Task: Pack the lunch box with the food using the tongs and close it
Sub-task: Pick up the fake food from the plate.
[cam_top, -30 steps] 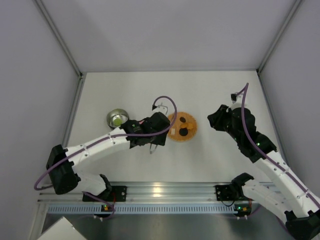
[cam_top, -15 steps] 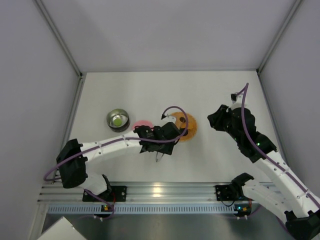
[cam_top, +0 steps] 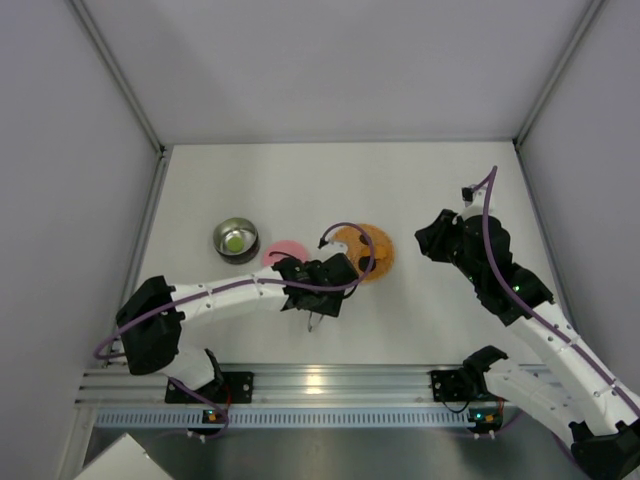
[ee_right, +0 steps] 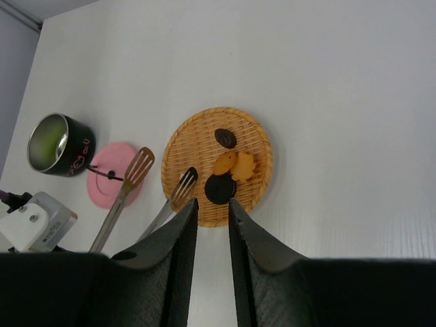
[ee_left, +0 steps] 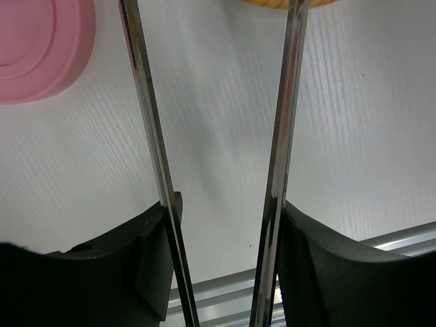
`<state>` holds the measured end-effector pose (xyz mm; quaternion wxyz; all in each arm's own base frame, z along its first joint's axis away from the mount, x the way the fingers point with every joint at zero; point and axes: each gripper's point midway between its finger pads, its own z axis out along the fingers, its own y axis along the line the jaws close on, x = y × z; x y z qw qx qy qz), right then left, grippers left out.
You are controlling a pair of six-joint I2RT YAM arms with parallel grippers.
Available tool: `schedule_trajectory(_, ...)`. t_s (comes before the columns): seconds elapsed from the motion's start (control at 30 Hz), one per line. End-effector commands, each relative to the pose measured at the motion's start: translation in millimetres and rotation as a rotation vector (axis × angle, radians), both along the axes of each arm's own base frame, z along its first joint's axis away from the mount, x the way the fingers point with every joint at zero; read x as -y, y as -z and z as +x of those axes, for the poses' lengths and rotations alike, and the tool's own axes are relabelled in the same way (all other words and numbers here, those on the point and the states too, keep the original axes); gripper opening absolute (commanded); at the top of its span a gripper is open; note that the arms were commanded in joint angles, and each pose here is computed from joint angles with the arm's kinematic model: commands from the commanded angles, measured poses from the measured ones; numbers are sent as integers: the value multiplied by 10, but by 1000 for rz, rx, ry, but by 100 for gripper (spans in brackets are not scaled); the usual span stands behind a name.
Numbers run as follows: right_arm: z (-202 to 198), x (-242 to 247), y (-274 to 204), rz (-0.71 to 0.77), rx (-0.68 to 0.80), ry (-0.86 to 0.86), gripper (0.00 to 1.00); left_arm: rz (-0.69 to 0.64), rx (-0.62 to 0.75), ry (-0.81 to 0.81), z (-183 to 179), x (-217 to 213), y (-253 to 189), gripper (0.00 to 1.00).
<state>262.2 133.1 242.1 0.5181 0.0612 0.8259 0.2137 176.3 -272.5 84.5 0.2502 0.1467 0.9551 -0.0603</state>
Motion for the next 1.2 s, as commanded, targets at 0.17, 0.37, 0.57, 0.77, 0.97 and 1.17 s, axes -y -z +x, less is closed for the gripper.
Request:
schedule_trajectory(0.17, 45, -14, -53, 3, 35, 2, 24, -23, 7, -11, 11, 66, 60, 58)
schedule_trajectory(0.37, 48, -12, -48, 1, 34, 3, 24, -22, -20, 14, -41, 97, 124, 56)
schedule_trajectory(0.57, 50, -13, -33, -2, 32, 2, 24, -4, -37, 27, -84, 110, 197, 52)
schedule_trajectory(0.77, 52, -12, -22, -3, 29, 4, 24, -2, -40, 28, -95, 106, 207, 45)
schedule_trajectory(0.97, 52, -11, -21, -4, 29, 4, 23, -5, -38, 30, -94, 106, 181, 40)
schedule_trajectory(1.17, 51, -11, -33, -1, 32, 4, 21, -1, -41, 39, -103, 112, 177, 37)
